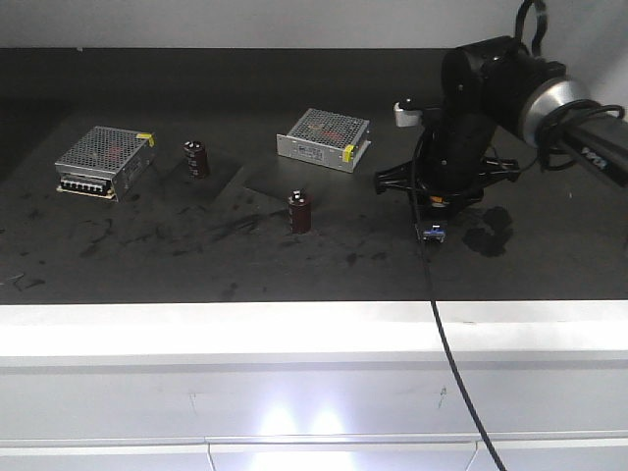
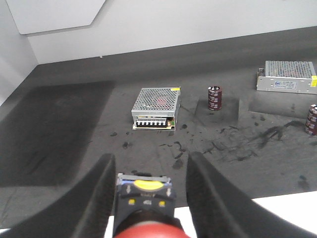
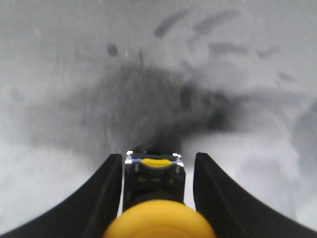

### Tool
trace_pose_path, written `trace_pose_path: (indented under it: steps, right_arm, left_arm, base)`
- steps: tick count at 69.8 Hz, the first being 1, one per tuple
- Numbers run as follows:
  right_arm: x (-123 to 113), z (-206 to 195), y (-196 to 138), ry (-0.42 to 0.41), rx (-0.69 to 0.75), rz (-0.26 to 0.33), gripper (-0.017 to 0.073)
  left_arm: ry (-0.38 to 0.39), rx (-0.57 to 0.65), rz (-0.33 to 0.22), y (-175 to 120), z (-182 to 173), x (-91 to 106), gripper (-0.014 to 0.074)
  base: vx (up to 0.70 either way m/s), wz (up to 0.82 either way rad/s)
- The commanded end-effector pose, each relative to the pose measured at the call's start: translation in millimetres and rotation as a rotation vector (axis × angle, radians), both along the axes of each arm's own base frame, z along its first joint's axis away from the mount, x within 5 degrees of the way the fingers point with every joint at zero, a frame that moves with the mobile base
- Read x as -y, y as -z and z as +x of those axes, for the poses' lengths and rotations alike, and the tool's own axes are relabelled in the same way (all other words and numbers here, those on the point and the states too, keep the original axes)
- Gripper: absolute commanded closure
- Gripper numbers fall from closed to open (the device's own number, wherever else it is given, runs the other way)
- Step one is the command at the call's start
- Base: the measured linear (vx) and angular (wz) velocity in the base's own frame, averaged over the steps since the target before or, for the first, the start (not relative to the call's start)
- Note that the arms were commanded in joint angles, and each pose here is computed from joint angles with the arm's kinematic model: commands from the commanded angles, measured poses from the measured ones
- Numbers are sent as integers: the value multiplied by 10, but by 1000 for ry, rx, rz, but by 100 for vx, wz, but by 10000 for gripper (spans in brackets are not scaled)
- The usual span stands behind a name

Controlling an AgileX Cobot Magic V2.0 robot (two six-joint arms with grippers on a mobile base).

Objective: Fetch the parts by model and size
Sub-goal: 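Close the right gripper on the yellow switch and lift it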

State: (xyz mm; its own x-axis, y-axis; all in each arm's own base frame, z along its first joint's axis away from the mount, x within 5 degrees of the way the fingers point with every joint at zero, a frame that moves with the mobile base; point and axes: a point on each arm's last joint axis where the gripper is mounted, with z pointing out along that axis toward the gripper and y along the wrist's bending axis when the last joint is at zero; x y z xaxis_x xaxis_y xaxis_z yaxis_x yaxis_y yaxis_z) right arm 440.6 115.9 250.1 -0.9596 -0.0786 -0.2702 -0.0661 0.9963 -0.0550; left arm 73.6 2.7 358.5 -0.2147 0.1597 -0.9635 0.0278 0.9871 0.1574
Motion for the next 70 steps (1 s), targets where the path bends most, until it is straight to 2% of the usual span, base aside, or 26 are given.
trace_pose_path:
  steps: [1, 18, 33, 56, 70]
  right_arm:
    - [42, -164, -535, -9, 171, 41, 568]
    - [138, -546, -744, -42, 363, 96, 568]
    - [268, -989, -846, -77, 525, 122, 568]
    - [485, -1733, -927, -143, 724, 114, 568]
    - [603, -2192, -975, -167, 856, 136, 568]
  left_arm:
    - [15, 78, -4, -127, 2, 12, 600]
    - [6, 39, -2, -92, -3, 4, 600]
    - [4, 32, -2, -85, -5, 2, 600]
    - [4, 33, -2, -86, -4, 2, 600]
    - [4, 33, -2, -86, -4, 2, 600]
  base:
    - [0, 0]
    - [0, 0]
    - [0, 0]
    - [0, 0]
    - [0, 0]
